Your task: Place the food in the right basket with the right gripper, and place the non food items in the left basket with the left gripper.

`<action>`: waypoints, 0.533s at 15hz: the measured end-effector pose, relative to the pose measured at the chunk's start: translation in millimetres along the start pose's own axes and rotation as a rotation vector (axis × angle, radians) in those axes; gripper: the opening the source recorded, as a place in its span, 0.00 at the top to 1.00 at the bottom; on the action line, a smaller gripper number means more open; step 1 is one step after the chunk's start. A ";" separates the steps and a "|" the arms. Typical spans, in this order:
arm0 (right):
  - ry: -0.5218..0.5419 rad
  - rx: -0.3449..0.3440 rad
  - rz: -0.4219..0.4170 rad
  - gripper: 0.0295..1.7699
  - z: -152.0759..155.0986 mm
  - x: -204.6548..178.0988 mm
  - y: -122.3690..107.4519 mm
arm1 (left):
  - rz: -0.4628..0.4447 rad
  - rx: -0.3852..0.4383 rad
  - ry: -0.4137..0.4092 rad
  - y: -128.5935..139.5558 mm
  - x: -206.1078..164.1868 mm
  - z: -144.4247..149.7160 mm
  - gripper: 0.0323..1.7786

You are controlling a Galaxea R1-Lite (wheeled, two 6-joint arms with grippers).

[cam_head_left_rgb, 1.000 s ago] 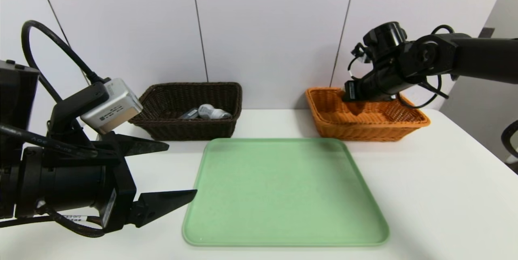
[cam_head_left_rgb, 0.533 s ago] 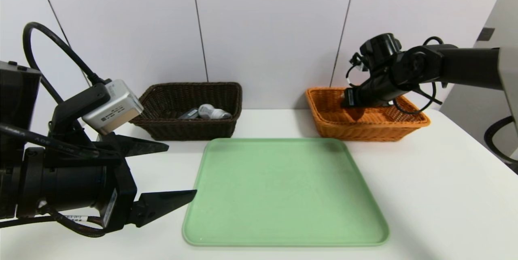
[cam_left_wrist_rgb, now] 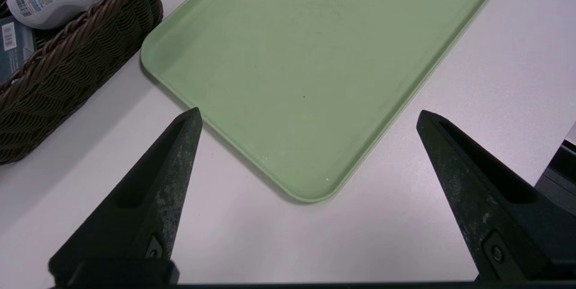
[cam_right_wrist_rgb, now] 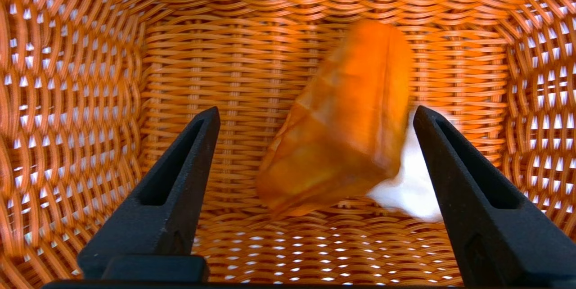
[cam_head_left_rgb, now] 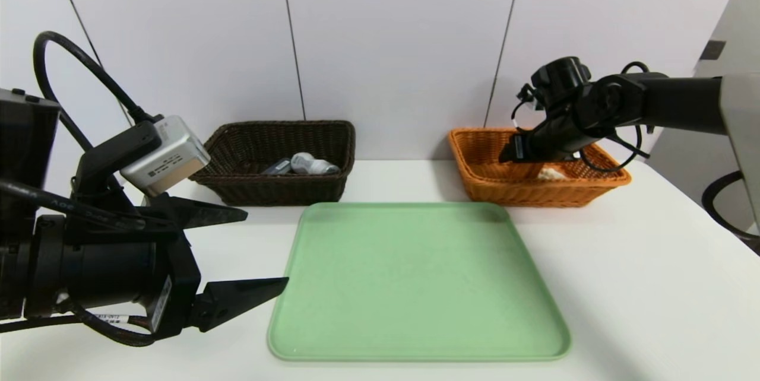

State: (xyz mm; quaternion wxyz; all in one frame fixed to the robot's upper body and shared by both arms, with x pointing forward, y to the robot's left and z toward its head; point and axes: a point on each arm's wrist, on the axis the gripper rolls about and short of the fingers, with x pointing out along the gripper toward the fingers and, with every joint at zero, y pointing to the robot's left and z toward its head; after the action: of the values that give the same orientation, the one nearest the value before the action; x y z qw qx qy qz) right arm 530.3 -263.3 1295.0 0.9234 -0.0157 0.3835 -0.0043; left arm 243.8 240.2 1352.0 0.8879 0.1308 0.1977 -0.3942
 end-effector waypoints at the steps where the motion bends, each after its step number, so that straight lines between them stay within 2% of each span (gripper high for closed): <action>1: 0.001 0.001 0.003 0.14 0.3 -2.0 -0.5 | 0.001 0.001 -0.002 -0.1 -0.6 0.2 0.05; 4: -0.006 0.006 0.007 0.11 3.7 -18.4 -3.7 | 0.006 0.002 -0.012 -1.0 -4.3 0.4 0.05; 8: -0.033 0.009 0.012 0.08 10.3 -64.0 -8.9 | 0.052 -0.004 -0.035 1.1 -15.7 -0.7 0.05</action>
State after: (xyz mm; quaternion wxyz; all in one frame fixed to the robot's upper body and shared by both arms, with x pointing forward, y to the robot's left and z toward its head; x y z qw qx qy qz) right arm 492.5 -270.6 1347.8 0.9296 -0.0094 0.3684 -0.0003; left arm 234.9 251.3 1358.6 0.9015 0.1276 0.1795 -0.3727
